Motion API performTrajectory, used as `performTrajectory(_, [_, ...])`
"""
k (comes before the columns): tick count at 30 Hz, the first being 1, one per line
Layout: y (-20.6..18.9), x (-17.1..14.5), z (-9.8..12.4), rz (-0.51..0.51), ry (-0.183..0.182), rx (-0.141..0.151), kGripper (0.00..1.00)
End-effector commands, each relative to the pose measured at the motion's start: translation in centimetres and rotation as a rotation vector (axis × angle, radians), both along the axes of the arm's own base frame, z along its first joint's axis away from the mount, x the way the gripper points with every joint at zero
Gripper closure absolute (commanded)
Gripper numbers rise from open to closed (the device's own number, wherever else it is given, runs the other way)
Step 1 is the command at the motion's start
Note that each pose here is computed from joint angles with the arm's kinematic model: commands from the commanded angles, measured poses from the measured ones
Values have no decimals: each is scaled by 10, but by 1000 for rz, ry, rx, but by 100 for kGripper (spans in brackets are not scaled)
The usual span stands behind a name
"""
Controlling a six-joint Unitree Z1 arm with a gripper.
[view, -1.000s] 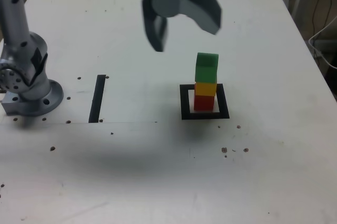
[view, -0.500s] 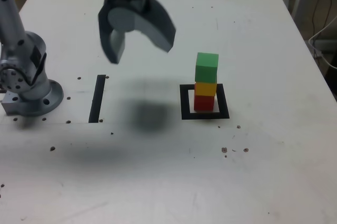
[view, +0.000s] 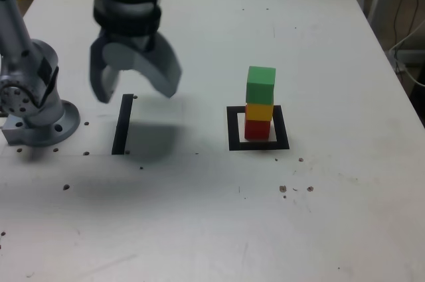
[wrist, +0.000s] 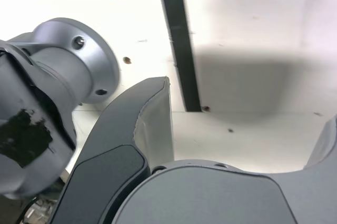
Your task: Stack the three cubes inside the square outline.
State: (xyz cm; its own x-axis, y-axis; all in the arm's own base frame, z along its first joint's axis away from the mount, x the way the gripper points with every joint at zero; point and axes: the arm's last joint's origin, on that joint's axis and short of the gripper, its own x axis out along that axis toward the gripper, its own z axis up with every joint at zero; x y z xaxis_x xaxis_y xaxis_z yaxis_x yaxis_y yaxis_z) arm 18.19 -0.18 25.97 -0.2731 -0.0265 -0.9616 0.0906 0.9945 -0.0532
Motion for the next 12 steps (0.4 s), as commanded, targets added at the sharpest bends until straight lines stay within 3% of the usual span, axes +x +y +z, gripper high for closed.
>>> performTrajectory(1, [0,-7,-3,12,7,4,1])
performTrajectory(7, [-4,-15,-12,29,32,27,1])
performTrajectory(12, [-10,-23,-11,32,-7,54,1])
